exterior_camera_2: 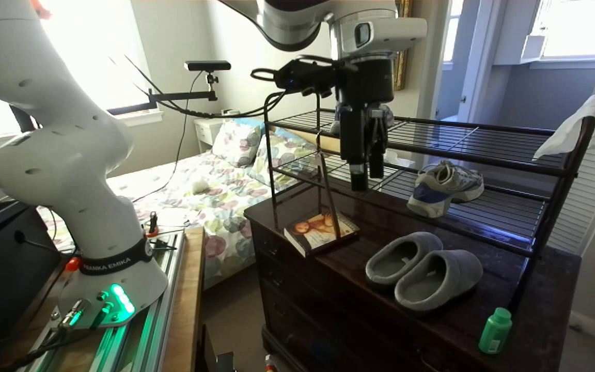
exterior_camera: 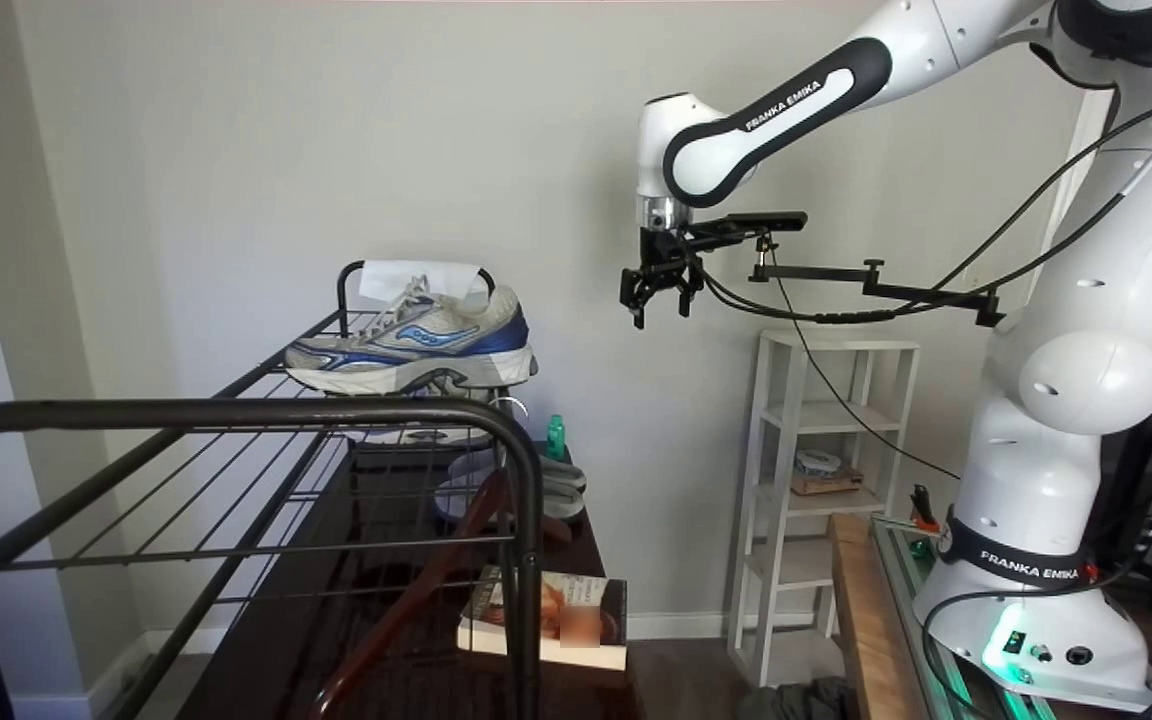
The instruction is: Put a shoe on the top stand and put the green bottle in the shoe
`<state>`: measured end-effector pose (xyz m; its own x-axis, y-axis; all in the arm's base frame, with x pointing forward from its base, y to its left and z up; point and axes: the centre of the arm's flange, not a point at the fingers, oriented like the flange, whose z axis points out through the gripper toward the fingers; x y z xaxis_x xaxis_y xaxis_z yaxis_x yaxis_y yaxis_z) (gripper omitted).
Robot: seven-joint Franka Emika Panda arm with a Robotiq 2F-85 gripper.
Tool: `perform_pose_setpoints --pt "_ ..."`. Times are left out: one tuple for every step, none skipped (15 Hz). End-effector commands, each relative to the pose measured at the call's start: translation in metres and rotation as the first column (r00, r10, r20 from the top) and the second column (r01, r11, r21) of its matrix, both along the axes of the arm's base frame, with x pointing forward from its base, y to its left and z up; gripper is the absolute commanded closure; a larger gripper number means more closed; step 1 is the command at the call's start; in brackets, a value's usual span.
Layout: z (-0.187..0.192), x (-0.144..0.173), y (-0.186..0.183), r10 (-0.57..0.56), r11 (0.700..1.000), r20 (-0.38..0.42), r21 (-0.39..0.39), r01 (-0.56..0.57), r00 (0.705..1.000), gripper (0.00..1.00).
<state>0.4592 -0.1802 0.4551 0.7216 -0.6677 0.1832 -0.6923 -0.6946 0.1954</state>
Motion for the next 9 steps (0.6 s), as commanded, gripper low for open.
perform_pose_setpoints --pt "-0.019 -0.01 -0.055 0.168 0.986 -0.104 0.038 -0.165 0.98 0.0" --pt "-0.027 -0.011 -0.067 0.207 0.978 -0.136 0.058 -0.201 0.969 0.0" --pt "-0.036 -0.009 -0.079 0.249 0.968 -0.17 0.072 -0.24 0.953 0.0" --pt "-0.044 -0.009 -0.087 0.287 0.957 -0.206 0.091 -0.274 0.936 0.0" --pt "-0.055 -0.008 -0.09 0.305 0.952 -0.258 0.104 -0.288 0.917 0.0" --pt "-0.069 -0.008 -0.095 0.296 0.955 -0.29 0.09 -0.282 0.91 0.0" --pt "-0.082 -0.004 -0.1 0.254 0.966 -0.263 0.022 -0.258 0.931 0.0" --pt "-0.093 0.003 -0.105 0.245 0.968 -0.263 0.008 -0.252 0.933 0.0" --pt "-0.104 0.01 -0.106 0.214 0.976 -0.25 0.023 -0.215 0.944 0.0"
